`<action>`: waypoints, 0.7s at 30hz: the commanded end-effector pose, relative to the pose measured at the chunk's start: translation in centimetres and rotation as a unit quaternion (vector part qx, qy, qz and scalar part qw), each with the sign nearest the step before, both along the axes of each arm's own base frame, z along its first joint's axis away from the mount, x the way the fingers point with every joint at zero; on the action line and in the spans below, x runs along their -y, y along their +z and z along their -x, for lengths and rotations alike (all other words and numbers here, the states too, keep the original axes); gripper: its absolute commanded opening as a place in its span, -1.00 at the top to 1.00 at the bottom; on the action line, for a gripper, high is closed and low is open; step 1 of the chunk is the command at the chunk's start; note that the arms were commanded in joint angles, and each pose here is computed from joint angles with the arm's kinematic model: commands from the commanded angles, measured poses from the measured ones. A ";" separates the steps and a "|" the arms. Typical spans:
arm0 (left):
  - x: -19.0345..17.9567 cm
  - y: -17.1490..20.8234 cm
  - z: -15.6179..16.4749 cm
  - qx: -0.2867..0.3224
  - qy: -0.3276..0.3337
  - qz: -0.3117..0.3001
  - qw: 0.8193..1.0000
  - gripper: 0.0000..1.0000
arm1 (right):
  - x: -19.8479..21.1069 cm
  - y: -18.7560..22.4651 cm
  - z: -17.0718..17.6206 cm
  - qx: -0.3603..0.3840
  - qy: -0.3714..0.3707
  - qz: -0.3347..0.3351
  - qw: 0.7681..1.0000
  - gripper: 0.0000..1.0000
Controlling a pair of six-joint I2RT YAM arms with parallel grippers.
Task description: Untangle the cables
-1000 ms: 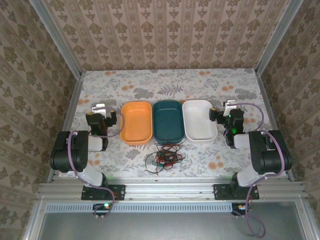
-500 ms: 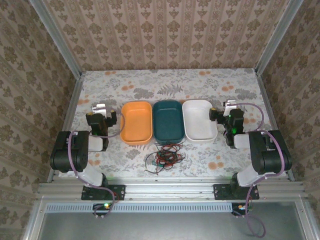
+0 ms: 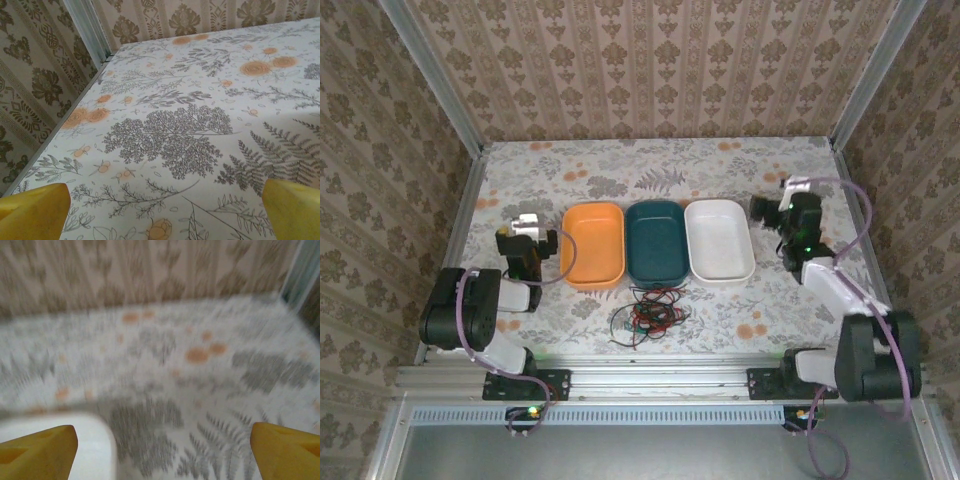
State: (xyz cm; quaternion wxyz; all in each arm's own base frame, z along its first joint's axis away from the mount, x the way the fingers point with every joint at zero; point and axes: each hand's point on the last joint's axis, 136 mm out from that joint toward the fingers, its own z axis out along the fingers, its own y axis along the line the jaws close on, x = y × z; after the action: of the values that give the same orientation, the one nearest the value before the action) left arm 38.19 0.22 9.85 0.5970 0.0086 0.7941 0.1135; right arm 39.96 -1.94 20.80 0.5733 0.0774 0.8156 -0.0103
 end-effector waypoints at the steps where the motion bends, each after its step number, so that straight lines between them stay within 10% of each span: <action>1: -0.4 1.5 -0.1 0.029 0.009 -0.012 0.999 -1.00 | 0.7 -1.2 4.3 -0.081 -0.049 -0.027 0.995 -0.80; 11: -0.3 15.1 -0.3 0.063 0.117 -0.099 0.986 -1.00 | -10.6 1.2 8.3 -0.110 0.123 -0.074 0.984 -0.77; 17: 12.9 14.3 4.2 -0.006 -0.085 -0.086 0.993 -1.00 | -20.4 -0.7 12.5 -0.183 0.273 -0.032 0.944 -0.69; 21: 23.5 11.6 11.3 -0.022 -0.277 -0.168 0.946 -1.00 | -25.3 -3.3 15.9 -0.237 0.361 -0.038 0.901 -0.63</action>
State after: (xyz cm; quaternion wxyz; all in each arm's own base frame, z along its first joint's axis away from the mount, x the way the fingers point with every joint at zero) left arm 30.64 -20.75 25.73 0.6356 0.2148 0.7402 0.0450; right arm 26.49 21.67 19.62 0.3884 -0.1767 0.8842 0.1899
